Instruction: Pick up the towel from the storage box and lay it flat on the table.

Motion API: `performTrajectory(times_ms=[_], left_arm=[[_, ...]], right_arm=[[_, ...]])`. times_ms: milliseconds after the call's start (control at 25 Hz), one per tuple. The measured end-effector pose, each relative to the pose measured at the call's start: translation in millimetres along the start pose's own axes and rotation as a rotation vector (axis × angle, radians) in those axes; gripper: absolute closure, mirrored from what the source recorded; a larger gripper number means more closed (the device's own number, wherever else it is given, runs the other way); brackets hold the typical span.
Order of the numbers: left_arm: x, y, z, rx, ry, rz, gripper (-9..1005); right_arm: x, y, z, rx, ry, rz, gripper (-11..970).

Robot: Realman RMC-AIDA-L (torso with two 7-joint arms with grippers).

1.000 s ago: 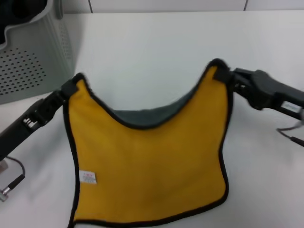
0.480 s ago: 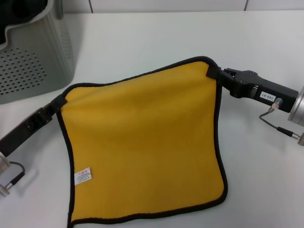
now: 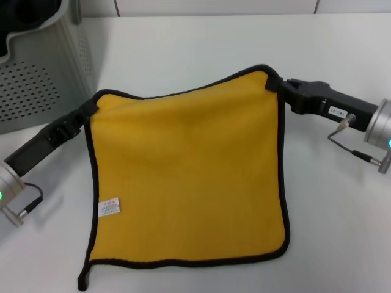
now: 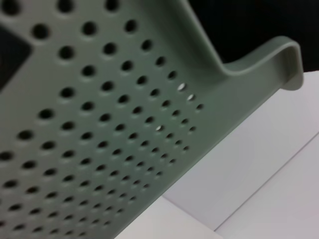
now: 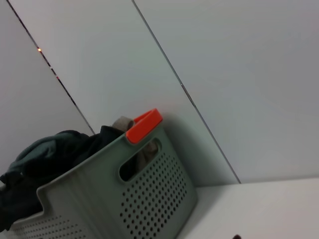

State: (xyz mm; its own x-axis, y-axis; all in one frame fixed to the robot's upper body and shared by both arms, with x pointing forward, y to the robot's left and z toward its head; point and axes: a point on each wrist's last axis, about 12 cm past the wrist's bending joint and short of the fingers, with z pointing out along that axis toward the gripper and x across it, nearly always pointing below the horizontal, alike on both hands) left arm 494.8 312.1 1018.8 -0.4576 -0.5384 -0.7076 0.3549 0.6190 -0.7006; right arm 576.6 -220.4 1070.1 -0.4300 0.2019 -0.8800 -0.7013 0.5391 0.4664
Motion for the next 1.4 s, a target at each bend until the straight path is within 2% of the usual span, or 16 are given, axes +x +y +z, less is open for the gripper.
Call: performTrajectory(times_ms=[120,320,560,600,760,800,840,920,960,1040,1160,1200,1240,1280,1320,1400], left_arm=[[-0.9,-1.7,4.2,0.007,-0.006,0.009,932],[3.5,-0.7,5.8,-0.016,-0.004,0.013,929],[8.8,3.3,1.5,-0.061,-0.017,-0.001,926],[8.4,3.5,0.6,-0.061,-0.021,0.001,925],[3.7,0.2,-0.7,-0.023,-0.033,0.054,757],[2.8,-3.2,-0.8,0.007,-0.035,0.09,715],[2.7,-12.0,-0.5,0.084,-0.029,0.18,637],[6.6,-31.1,-2.4,0.262,-0.006,0.381,481],[10.1,-39.0,-4.8,0.345,0.002,0.51,456],[16.3,-52.0,-13.5,0.496,-0.031,0.784,407],[9.9,-58.8,-25.3,0.599,-0.136,1.08,359],[4.7,-59.4,-26.8,0.622,-0.155,1.139,359],[-8.7,-58.9,-26.1,0.653,-0.167,1.204,360],[-23.6,-60.2,-22.7,0.724,-0.127,1.224,361],[-23.6,-60.2,-22.7,0.724,-0.127,1.224,362],[-34.6,-61.3,-18.1,0.806,-0.002,1.16,363]], right_arm=[[-4.5,-0.2,5.4,0.001,-0.003,-0.008,959],[-5.9,-1.7,15.1,0.023,0.035,-0.034,904],[-8.8,-12.6,6.6,0.119,-0.036,-0.015,839],[-8.7,-13.5,4.8,0.126,-0.045,-0.011,794],[-7.1,-13.4,-1.9,0.125,-0.067,-0.03,612],[-7.0,-11.1,-2.7,0.107,-0.072,-0.055,577],[-6.9,-7.4,-3.5,0.078,-0.079,-0.089,543],[-2.7,8.1,-3.2,-0.042,-0.072,-0.242,474],[2.0,19.2,-2.4,-0.131,-0.055,-0.353,440],[9.8,30.7,-1.4,-0.231,-0.015,-0.478,372],[24.2,41.7,-4.4,-0.332,0.07,-0.57,274],[27.5,43.7,-5.3,-0.351,0.091,-0.583,241],[29.9,45.7,-5.1,-0.37,0.11,-0.59,208],[32.5,48.0,-4.6,-0.39,0.133,-0.588,175],[32.9,50.4,-3.0,-0.41,0.148,-0.578,171],[30.8,56.5,0.2,-0.461,0.164,-0.543,162]])
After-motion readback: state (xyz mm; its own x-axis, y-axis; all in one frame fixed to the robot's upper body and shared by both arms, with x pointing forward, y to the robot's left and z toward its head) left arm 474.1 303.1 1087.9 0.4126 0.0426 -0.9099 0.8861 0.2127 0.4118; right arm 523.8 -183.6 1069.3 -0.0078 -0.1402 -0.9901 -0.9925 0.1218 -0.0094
